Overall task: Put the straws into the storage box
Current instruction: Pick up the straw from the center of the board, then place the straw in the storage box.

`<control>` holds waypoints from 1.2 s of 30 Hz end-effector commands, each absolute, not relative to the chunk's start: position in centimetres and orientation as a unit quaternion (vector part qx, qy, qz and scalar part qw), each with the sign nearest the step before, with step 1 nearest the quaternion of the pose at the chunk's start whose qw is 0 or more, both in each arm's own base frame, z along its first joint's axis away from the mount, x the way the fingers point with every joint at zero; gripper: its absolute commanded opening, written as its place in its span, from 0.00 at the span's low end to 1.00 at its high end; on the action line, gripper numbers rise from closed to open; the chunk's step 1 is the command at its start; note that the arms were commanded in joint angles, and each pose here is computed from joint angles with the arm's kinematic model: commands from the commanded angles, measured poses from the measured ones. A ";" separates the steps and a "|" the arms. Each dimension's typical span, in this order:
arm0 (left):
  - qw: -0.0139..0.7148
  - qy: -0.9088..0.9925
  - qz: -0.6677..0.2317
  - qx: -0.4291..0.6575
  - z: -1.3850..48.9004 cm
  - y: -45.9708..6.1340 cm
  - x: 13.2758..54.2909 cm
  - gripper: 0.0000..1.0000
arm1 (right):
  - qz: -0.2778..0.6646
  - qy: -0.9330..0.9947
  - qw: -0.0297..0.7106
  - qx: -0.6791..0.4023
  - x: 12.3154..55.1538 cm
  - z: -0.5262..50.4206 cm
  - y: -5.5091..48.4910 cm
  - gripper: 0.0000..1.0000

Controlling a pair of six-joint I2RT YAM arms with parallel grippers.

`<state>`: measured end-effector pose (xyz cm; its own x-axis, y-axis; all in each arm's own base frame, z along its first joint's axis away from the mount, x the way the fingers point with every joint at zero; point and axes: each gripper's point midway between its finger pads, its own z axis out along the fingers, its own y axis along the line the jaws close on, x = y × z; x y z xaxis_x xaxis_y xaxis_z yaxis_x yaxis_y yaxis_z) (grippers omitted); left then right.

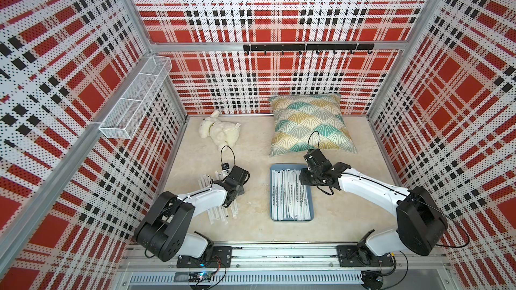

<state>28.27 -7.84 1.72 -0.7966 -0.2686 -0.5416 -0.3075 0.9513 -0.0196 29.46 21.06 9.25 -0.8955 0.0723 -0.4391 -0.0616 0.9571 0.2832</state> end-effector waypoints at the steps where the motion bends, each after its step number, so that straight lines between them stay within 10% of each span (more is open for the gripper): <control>1: 0.285 0.949 0.010 -0.131 3.5 -10.1 29.0 0.05 | 0.142 0.962 0.233 0.000 29.8 9.1 21.0 0.41; 8: 0.347 0.926 -0.125 -0.080 11.9 -21.3 30.4 0.04 | 0.129 0.961 0.243 0.012 30.3 9.5 19.6 0.41; 16: 0.316 0.922 -0.222 -0.023 10.4 -32.7 28.4 0.02 | 0.129 0.960 0.246 0.019 30.7 9.6 19.2 0.40; 36: 0.256 0.935 -0.245 -0.022 4.9 -37.2 27.2 0.02 | 0.127 0.962 0.240 0.024 30.7 8.5 18.7 0.39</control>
